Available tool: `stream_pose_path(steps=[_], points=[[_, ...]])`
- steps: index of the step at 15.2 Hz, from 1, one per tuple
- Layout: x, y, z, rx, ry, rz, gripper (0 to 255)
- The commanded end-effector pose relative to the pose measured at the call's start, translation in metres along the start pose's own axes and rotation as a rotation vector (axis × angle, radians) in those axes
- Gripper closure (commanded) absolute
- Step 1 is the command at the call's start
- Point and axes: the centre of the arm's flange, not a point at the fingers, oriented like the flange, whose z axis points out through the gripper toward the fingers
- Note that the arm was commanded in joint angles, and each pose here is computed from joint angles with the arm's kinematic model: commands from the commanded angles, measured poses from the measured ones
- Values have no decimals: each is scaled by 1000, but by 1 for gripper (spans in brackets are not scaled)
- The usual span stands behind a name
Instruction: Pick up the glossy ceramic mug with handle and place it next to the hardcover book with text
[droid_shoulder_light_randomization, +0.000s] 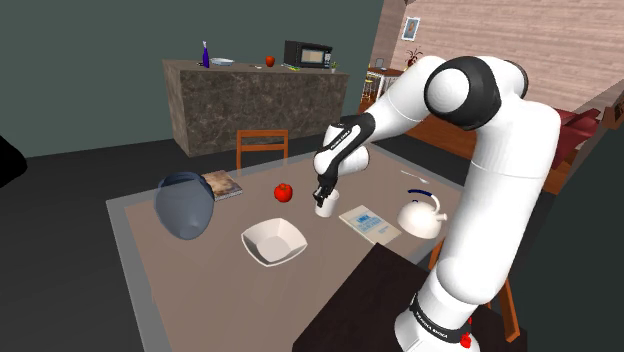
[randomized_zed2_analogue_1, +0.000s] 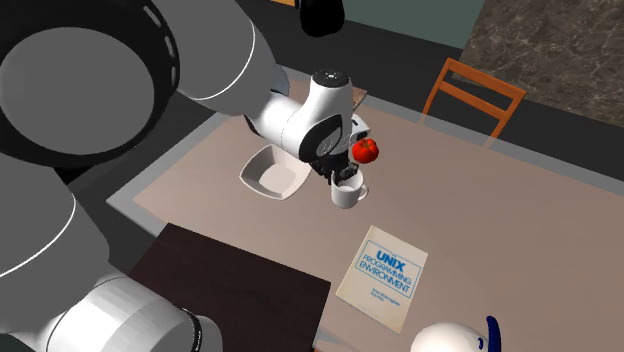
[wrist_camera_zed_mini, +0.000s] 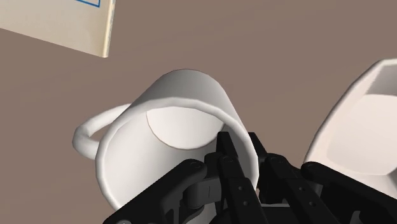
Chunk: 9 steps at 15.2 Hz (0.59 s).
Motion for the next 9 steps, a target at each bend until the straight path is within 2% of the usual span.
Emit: stream_pose_path(steps=[1, 9], points=[[1, 0, -11, 0, 0, 0, 255], [5, 2, -53, 0, 0, 0, 255]])
